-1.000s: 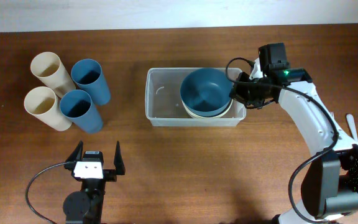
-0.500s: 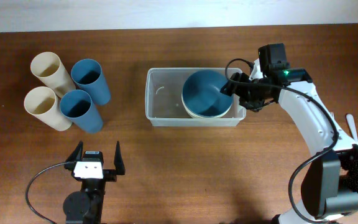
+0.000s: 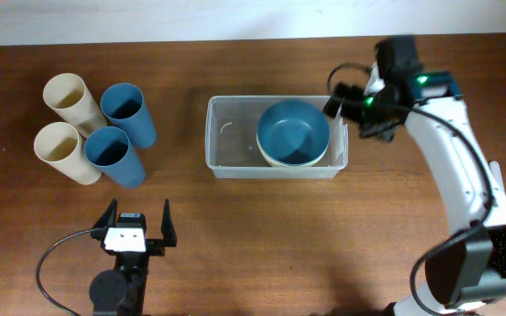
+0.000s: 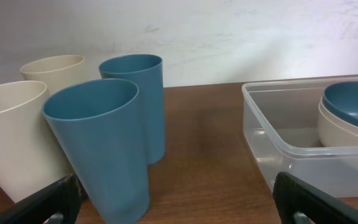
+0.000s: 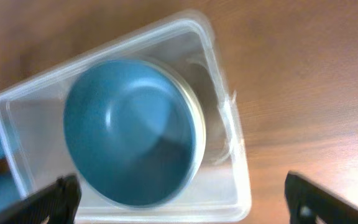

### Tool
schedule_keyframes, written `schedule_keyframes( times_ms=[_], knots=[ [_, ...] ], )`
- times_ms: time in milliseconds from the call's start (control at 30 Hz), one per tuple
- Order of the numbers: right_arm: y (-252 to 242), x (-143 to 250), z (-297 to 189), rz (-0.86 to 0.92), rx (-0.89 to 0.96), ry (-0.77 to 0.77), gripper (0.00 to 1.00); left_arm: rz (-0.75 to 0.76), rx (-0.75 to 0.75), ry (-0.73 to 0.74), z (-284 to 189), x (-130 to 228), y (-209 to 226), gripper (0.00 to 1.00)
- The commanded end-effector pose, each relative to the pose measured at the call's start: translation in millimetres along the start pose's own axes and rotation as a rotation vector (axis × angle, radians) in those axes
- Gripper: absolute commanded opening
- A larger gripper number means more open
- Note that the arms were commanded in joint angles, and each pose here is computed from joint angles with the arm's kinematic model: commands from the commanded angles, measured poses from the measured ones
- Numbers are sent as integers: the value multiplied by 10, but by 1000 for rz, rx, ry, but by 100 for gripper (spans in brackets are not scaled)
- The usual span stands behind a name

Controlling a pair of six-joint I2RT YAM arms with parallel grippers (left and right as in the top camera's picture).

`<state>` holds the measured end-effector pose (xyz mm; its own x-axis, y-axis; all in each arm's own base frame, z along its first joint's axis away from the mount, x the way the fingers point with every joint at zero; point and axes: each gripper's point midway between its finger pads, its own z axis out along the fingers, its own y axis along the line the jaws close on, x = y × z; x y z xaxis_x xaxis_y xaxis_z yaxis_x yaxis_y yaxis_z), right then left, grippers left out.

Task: Pack container
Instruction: 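Raise the right gripper and move it right beside the fork and spoon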

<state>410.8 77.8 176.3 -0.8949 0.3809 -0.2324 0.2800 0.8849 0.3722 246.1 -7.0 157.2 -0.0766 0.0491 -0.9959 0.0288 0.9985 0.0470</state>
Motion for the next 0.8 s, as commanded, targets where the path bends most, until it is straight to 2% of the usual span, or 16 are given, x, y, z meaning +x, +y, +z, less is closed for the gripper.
schedule_keyframes(
  times_ms=[0, 133, 333, 567, 767],
  knots=[
    [-395, -474, -676, 3, 239, -203, 99, 19, 6, 1, -2, 10, -5, 100],
    [-765, -548, -958, 50, 300, -203, 99, 19, 6, 1, -2, 10, -5, 100],
    [-1313, -500, -1101, 101, 371, -145, 99, 19, 6, 1, -2, 10, -5, 100],
    [-2047, -649, -1357, 314, 418, -221, 99, 19, 6, 1, -2, 10, -5, 100],
    [-2439, -554, -1387, 442, 449, -202, 99, 19, 6, 1, -2, 10, -5, 100]
  ],
)
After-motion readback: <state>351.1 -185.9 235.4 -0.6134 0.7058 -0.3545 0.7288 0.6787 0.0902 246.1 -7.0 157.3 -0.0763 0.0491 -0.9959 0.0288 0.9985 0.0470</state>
